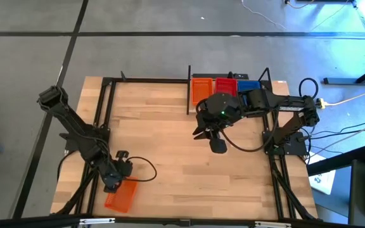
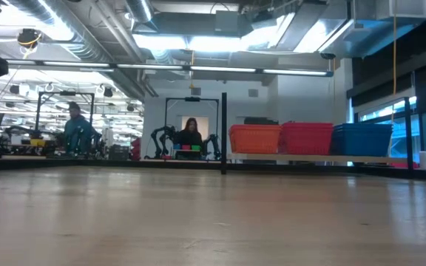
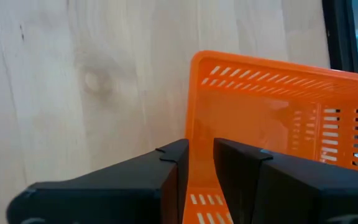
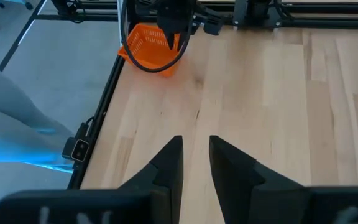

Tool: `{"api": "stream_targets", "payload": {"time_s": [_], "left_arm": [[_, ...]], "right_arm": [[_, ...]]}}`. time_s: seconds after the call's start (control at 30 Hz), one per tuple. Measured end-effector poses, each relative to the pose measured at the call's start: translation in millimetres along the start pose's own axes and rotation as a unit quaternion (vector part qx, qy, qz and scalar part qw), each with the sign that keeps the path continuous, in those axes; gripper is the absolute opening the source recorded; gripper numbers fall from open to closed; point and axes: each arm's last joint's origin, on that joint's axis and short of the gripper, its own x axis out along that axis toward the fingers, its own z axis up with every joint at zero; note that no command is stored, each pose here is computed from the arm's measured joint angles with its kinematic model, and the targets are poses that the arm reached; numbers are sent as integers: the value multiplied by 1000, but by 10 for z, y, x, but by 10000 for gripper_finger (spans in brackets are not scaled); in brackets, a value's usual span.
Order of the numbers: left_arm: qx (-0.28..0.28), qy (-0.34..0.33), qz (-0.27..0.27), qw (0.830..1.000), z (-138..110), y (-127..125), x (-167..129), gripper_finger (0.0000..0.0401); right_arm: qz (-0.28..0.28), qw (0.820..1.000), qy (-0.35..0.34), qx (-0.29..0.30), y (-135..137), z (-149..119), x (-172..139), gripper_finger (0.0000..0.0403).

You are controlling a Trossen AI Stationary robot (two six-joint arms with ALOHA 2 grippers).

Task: Stack baskets on shelf by color
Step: Stack the right orange basket on top of the stacked orange baskets on the shelf

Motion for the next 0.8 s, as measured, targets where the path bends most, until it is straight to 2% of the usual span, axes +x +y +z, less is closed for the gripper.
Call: {"api": "stream_targets", "payload": {"time_s": [0.2,0.4,0.67,0.8], "left_arm": [[0,2,2,1000,-5,5,-5,66],[5,8,27,1000,-31,38,-6,66],[7,8,15,1000,-116,49,69,66],[-12,4,1,1000,-194,74,147,66]], "right_arm": [[0,1000,0,-1,0,0,0,78],[0,1000,0,-1,0,0,0,78],[0,1000,0,0,0,0,0,78],[0,1000,0,0,0,-1,0,78]]}}
